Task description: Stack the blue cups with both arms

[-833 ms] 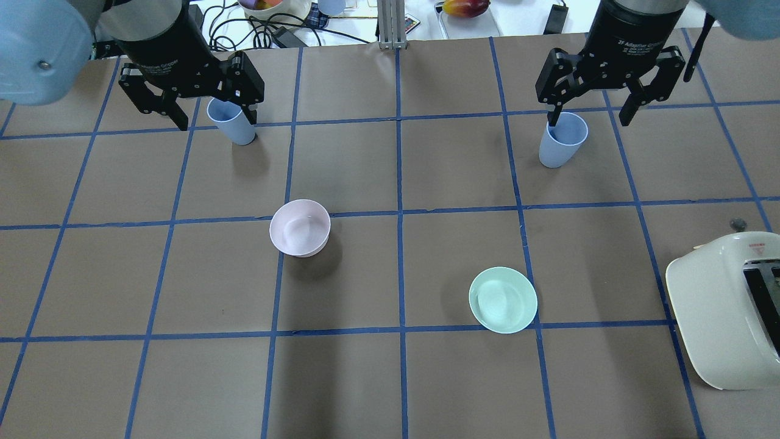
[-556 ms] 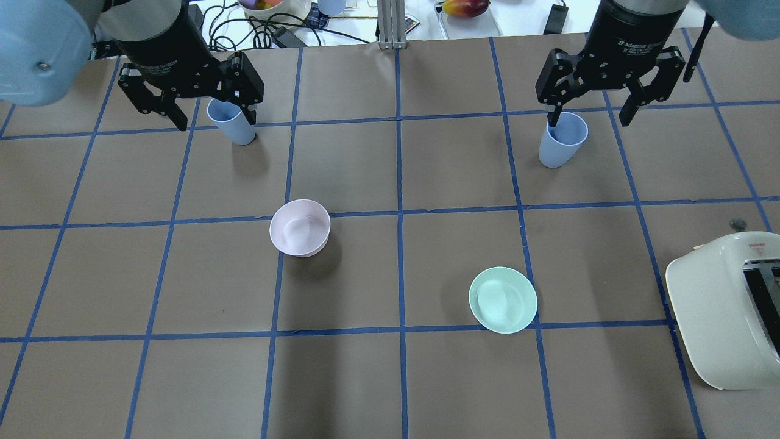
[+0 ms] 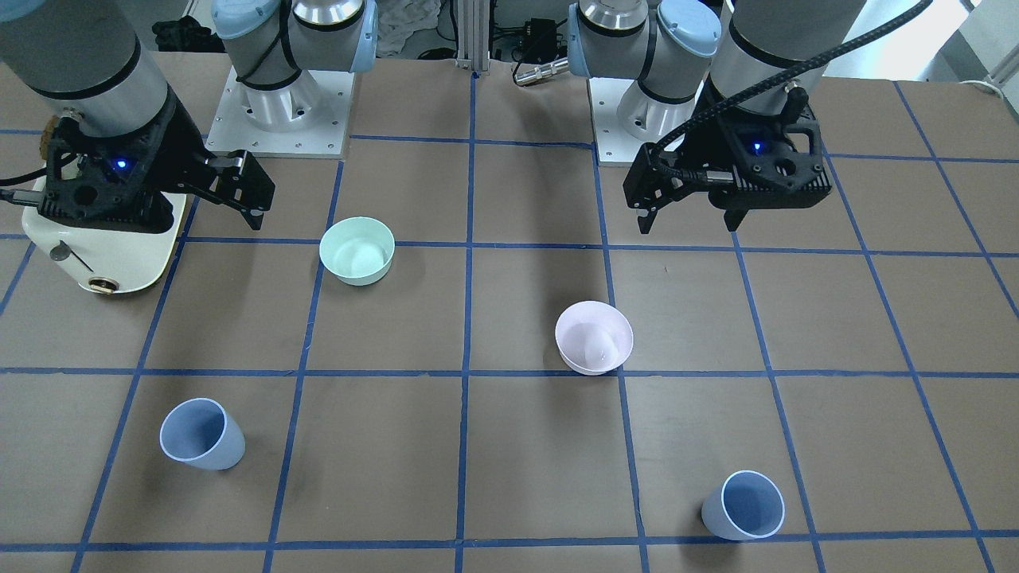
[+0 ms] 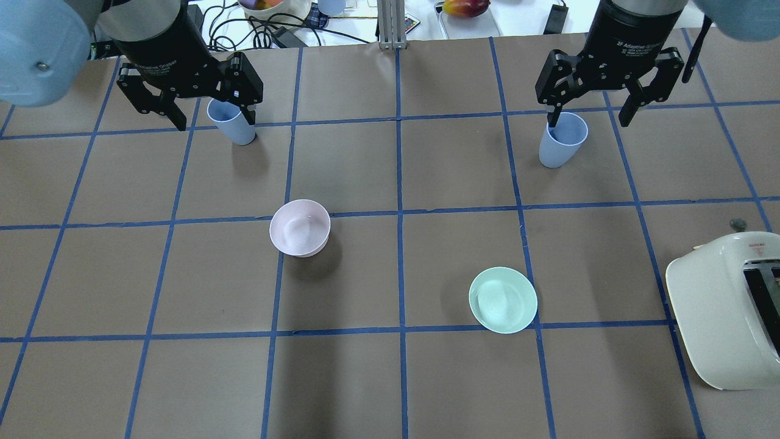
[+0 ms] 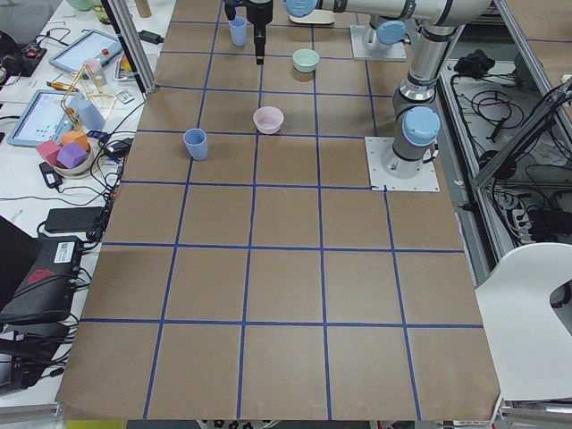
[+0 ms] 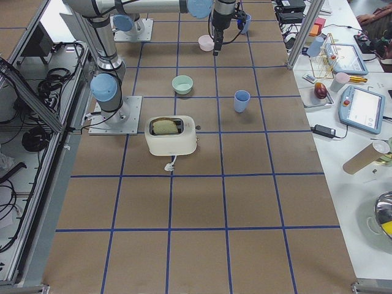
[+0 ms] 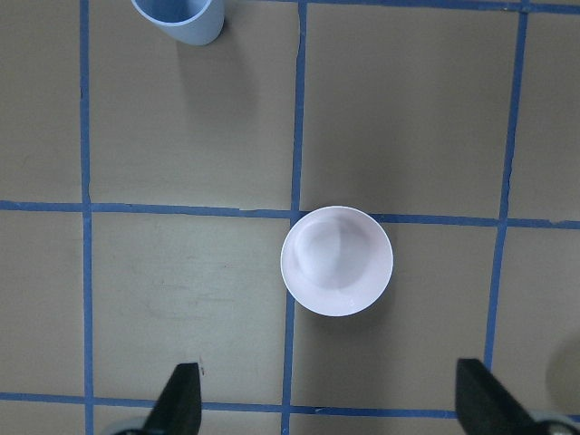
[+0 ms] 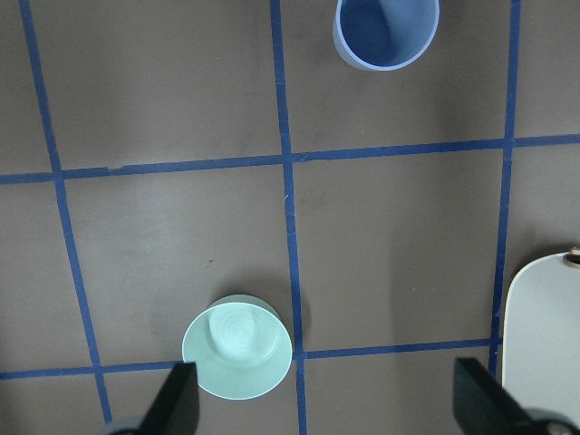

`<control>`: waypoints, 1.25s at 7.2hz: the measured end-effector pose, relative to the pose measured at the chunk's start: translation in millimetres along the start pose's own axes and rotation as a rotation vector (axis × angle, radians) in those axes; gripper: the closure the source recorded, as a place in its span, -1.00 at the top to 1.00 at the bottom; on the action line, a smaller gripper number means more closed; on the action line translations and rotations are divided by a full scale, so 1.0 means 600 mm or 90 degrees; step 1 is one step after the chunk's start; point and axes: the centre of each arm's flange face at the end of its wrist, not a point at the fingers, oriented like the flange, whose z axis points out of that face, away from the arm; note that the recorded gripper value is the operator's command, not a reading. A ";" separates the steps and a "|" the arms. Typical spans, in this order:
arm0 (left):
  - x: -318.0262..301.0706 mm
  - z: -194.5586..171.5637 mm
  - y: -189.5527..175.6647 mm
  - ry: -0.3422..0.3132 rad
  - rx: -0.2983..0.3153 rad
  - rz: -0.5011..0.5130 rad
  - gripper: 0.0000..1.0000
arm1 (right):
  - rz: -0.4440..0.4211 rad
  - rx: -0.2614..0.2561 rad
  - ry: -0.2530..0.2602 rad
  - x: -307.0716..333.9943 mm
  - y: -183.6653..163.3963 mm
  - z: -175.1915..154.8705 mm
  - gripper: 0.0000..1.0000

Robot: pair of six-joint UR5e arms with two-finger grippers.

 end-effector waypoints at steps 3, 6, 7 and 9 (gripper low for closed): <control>0.000 0.000 0.000 0.000 0.000 0.001 1.00 | 0.000 0.003 0.000 0.000 -0.001 -0.001 1.00; 0.000 0.000 -0.001 0.000 0.001 0.001 1.00 | -0.002 0.012 -0.008 -0.003 -0.010 -0.006 1.00; 0.000 -0.001 0.000 0.000 0.002 0.001 1.00 | -0.003 0.015 -0.009 -0.004 -0.012 -0.007 1.00; 0.000 -0.001 0.000 0.000 0.002 0.001 1.00 | -0.003 0.014 -0.005 -0.003 -0.013 -0.006 1.00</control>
